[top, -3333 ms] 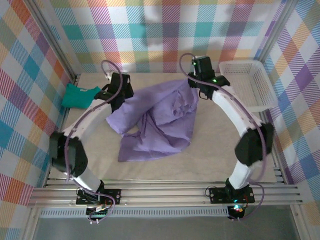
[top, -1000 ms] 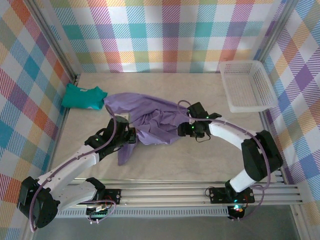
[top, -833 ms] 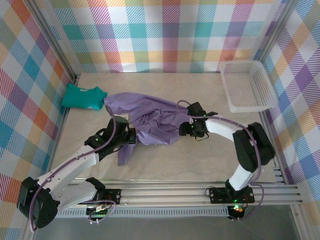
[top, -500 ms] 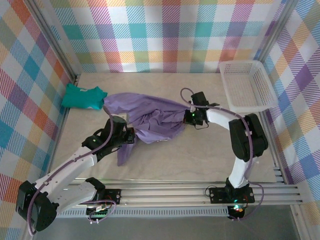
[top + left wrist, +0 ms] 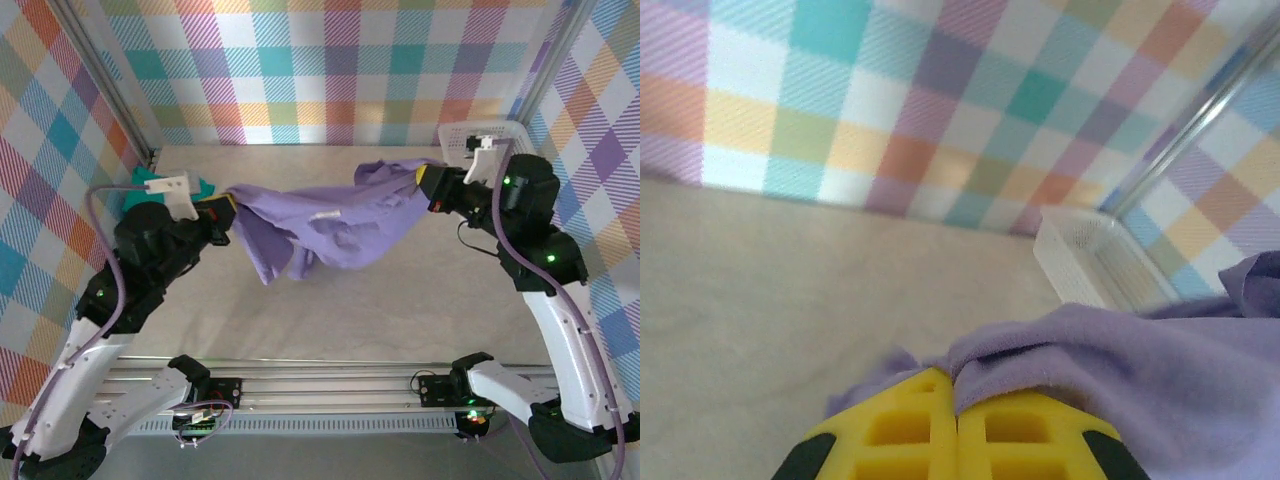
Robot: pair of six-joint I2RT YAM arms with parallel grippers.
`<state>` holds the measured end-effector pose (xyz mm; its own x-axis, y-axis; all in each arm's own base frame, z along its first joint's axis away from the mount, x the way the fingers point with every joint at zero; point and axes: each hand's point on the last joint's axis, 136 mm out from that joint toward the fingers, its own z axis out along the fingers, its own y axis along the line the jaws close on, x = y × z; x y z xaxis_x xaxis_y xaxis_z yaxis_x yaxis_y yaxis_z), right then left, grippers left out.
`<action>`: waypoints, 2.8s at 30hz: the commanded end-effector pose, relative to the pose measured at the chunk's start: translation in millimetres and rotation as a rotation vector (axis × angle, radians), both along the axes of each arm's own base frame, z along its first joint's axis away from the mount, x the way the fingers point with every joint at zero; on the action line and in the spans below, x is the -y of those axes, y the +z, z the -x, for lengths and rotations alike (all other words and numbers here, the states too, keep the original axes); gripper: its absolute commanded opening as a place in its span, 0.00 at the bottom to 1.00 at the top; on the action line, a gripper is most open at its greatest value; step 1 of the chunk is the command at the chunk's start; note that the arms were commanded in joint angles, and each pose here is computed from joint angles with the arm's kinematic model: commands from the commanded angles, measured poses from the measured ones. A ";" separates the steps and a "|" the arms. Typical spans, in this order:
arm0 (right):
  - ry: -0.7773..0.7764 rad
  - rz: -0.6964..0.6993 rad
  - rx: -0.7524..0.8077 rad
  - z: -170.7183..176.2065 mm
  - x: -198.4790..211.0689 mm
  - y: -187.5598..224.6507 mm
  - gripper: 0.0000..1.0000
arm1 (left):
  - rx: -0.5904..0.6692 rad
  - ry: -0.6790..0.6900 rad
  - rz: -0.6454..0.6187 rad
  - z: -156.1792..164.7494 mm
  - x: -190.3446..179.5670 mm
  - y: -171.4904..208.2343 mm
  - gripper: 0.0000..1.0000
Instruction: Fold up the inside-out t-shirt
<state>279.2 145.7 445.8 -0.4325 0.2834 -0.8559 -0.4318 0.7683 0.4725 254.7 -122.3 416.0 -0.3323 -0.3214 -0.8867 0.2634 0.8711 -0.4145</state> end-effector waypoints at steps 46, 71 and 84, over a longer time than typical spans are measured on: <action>0.109 0.835 -0.468 -162.8 -72.0 -318.5 0.00 | -0.470 0.122 -0.229 -79.7 -6.1 -195.5 0.00; 0.042 0.057 0.723 156.9 41.5 175.2 0.00 | 0.536 0.127 0.122 90.7 -77.1 216.0 0.00; -0.202 0.268 0.667 64.6 48.5 158.3 0.00 | 0.357 0.380 -0.200 -35.4 -74.8 180.6 0.00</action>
